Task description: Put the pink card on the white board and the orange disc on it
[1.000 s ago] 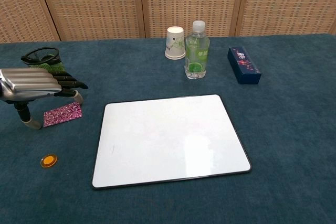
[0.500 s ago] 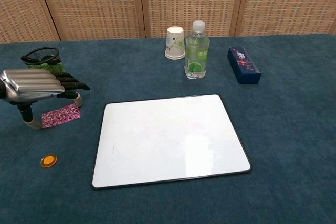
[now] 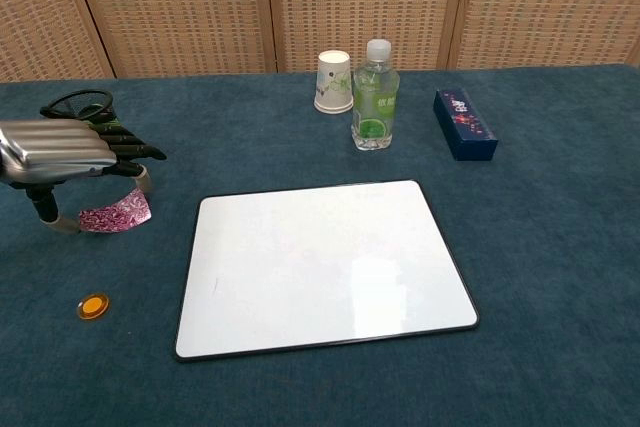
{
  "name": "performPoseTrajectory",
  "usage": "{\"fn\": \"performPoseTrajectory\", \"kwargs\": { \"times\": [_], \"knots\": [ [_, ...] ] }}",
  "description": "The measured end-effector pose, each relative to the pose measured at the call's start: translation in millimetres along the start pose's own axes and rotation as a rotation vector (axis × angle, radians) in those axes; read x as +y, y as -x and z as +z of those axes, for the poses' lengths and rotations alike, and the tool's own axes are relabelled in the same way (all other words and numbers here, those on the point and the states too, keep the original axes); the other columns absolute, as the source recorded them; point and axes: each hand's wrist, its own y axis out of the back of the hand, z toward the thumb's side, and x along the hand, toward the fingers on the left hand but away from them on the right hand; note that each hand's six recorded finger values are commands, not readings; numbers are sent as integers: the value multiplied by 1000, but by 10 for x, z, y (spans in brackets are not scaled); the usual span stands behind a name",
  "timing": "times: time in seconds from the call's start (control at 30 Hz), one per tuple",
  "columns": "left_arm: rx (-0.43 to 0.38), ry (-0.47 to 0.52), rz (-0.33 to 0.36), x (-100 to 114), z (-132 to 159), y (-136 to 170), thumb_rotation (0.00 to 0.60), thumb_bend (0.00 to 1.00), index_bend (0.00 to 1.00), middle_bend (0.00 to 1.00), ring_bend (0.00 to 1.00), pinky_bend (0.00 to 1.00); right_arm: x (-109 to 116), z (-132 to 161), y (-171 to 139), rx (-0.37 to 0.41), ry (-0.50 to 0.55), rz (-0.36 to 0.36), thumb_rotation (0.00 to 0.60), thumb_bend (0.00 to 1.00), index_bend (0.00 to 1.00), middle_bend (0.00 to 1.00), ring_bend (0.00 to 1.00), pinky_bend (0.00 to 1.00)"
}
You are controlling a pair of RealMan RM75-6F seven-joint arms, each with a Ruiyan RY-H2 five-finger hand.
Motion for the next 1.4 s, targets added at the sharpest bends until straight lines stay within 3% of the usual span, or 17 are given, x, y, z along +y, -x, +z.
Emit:
{"fn": "performPoseTrajectory", "kwargs": {
  "times": [0.6,0.87,1.4],
  "knots": [
    [23,-28,19,169,-23,44,600,247,443,0,0,0,-3,-5,-4,0,8,6,600,0,53,0,0,0],
    [13,-21,77,406,48,57,600,246,443,0,0,0,-1,-3,-4,0,18,8,600,0,53,0,0,0],
    [-95,-32,166,927,768,-291,600,247,443,0,0,0,6,-20,-5,-2,43,16,600,0,54,0,0,0]
  ]
}}
